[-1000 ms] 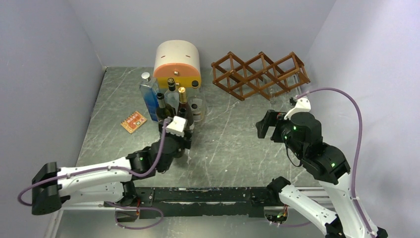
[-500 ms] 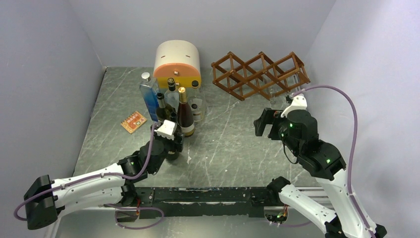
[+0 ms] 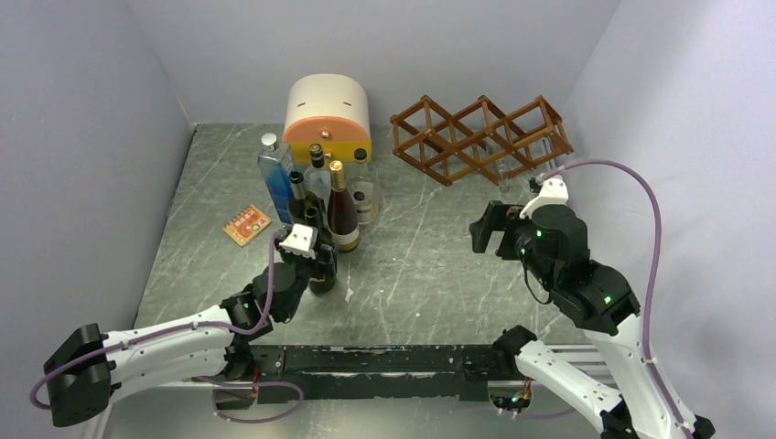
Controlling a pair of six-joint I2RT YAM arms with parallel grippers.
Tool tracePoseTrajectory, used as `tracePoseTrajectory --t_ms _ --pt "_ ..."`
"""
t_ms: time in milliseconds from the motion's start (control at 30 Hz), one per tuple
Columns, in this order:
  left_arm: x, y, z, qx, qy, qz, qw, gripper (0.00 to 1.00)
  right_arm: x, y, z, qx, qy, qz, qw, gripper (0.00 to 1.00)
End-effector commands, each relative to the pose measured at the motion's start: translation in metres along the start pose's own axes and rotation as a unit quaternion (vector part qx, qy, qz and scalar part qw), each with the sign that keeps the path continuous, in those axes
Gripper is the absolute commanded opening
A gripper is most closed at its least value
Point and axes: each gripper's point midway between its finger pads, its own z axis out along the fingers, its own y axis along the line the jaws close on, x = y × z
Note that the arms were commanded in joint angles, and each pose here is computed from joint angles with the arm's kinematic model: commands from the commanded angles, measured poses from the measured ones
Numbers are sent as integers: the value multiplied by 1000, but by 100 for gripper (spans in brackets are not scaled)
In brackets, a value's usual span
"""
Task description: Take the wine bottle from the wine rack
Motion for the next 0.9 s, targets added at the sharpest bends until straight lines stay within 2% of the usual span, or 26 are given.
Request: tracePoseTrajectory --t_ms 0,100,167,200,300,333,467,700,867 --pt "-27 1 3 -14 -43 -64 997 13 -3 0 0 -1 -12 7 1000 100" --pt "-21 0 3 -14 -27 -57 998 25 -3 0 -1 0 -13 6 1000 100" --pt "-18 -1 3 -12 -16 -53 998 36 -2 -1 -1 0 -13 6 1000 100" --pt "-16 -2 3 -10 -12 -51 999 45 -2 -1 0 0 -12 6 1000 100" --pt "-14 -5 2 -3 -2 -47 999 89 -1 -1 0 -1 -13 7 1000 100" --pt "-13 -4 1 -3 2 -46 999 93 -1 -1 0 -1 -13 7 1000 100" --pt "-15 -3 -2 -3 6 -51 999 100 0 -1 0 -2 -12 6 1000 100" --pt "-26 2 -9 -4 6 -59 998 100 -1 -1 0 -2 -13 5 1000 100" --pt "-49 -1 -19 14 3 -71 997 100 -1 0 2 -2 -12 3 1000 100"
